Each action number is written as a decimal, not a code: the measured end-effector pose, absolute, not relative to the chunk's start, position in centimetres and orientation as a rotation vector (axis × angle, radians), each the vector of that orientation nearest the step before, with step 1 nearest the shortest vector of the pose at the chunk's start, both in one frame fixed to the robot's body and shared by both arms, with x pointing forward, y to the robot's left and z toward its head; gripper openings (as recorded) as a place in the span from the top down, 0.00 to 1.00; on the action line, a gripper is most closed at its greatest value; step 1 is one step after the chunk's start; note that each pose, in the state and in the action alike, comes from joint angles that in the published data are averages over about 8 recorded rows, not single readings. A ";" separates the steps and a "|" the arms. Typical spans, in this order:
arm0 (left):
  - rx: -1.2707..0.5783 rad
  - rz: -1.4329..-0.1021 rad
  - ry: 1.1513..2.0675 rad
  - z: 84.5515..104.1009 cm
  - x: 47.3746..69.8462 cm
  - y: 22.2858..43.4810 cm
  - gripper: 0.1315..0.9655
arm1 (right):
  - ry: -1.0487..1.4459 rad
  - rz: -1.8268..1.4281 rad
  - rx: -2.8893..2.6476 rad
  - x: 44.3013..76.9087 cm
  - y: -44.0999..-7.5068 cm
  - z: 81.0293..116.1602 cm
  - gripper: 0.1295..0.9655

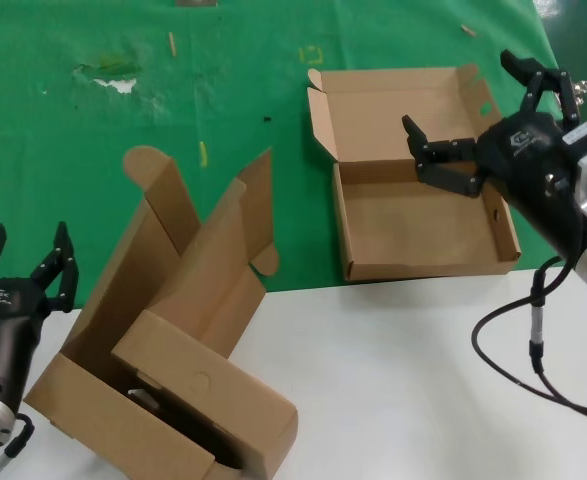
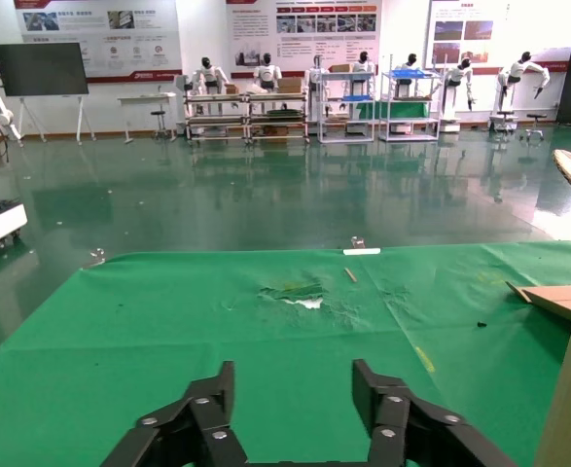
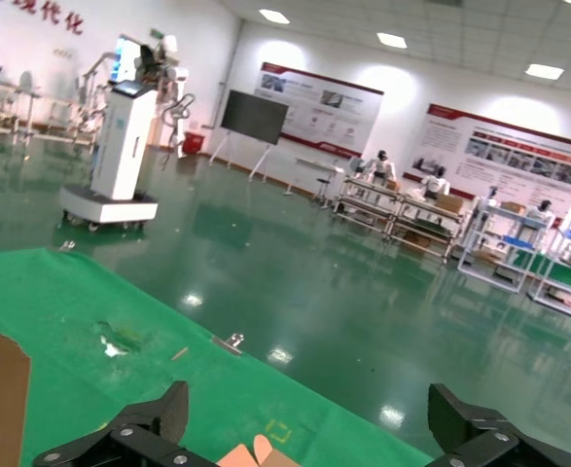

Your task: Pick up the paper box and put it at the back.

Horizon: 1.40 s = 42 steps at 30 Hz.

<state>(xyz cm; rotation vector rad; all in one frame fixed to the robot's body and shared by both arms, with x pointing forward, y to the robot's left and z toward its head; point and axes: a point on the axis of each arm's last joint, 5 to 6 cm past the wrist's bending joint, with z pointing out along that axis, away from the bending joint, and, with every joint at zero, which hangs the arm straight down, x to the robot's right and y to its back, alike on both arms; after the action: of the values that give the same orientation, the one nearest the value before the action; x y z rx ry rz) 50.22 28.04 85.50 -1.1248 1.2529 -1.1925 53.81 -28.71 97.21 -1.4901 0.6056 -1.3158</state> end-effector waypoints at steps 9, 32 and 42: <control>-1.125 -1.193 1.253 85.5 50.2 28.0 0.72 | 0.700 -1.291 -1.408 53.4 -28.4 94.4 0.10; -1.125 -1.193 1.253 85.5 50.2 28.0 0.08 | 1.060 -1.251 -1.273 51.3 -28.1 86.8 0.29; -1.125 -1.193 1.253 85.5 50.2 28.0 0.01 | 1.081 -1.249 -1.269 51.2 -28.1 86.5 0.14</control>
<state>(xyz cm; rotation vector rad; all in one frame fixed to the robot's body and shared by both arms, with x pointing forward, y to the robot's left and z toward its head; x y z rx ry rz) 50.22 28.04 85.50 -1.1250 1.2527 -1.1928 51.17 -28.05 86.46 -1.2691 1.0812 -1.2487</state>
